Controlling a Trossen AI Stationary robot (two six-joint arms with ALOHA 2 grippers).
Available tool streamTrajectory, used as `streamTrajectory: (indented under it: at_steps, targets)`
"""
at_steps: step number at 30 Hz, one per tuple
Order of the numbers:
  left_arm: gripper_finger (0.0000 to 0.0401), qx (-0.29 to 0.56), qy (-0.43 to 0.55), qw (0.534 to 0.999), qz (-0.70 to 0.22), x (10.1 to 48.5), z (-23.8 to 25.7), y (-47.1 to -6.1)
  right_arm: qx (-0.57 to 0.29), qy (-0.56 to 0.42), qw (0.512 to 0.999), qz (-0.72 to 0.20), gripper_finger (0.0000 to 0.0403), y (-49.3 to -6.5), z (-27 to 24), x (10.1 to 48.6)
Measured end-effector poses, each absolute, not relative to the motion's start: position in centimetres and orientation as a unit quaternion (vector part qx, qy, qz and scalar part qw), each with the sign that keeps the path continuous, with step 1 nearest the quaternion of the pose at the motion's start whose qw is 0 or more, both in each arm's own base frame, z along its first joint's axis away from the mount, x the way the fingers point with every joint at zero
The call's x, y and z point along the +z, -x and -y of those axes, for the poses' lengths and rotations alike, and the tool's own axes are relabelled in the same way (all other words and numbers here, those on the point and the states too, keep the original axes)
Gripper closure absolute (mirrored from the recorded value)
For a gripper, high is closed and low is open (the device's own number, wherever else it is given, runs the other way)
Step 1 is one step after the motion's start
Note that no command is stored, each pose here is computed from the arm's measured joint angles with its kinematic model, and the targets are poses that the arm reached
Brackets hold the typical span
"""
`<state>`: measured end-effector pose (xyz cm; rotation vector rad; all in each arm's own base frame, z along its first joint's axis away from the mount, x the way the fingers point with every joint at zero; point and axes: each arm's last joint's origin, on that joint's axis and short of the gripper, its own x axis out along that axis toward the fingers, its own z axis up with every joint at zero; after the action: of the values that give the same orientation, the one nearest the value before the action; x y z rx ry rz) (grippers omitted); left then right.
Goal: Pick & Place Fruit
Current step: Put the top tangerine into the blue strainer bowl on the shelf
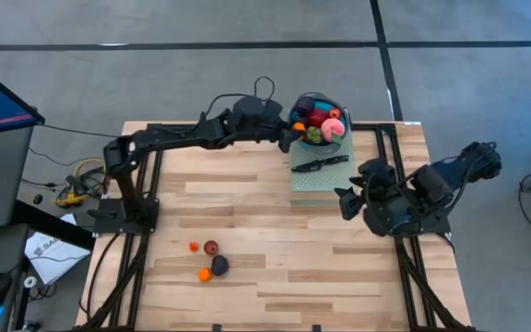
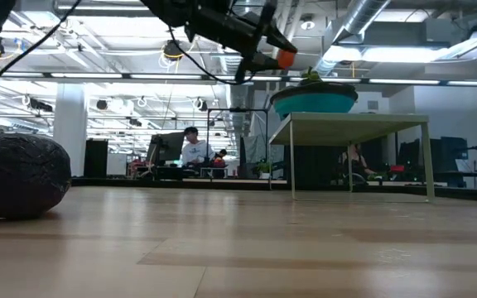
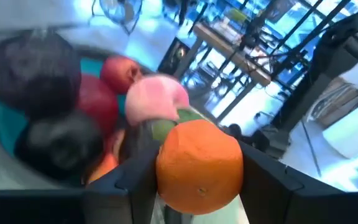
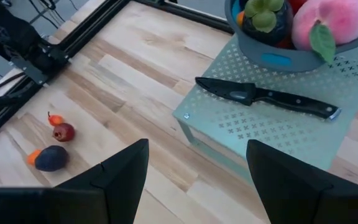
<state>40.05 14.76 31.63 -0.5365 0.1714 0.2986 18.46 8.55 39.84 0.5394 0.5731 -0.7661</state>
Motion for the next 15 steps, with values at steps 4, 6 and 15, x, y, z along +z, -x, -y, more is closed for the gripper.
streamTrajectory:
  at_steps: [4, 6, 15]
  targets:
    - [0.0219, 0.167, 0.237, 0.954, -0.073, 30.4, -15.3, -41.0, -0.361, -0.267, 0.853, -0.266, 0.0138, -18.5, -8.6, 40.0]
    - [0.0219, 0.188, 0.225, 0.953, -0.071, 29.9, -15.6, -41.2, -0.358, -0.272, 0.854, -0.262, 0.0138, -18.6, -8.7, 40.0]
    - [0.0199, 0.235, 0.216, 0.946, -0.061, 29.5, -16.5, -41.2, -0.356, -0.276, 0.854, -0.259, 0.0138, -18.6, -8.7, 40.1]
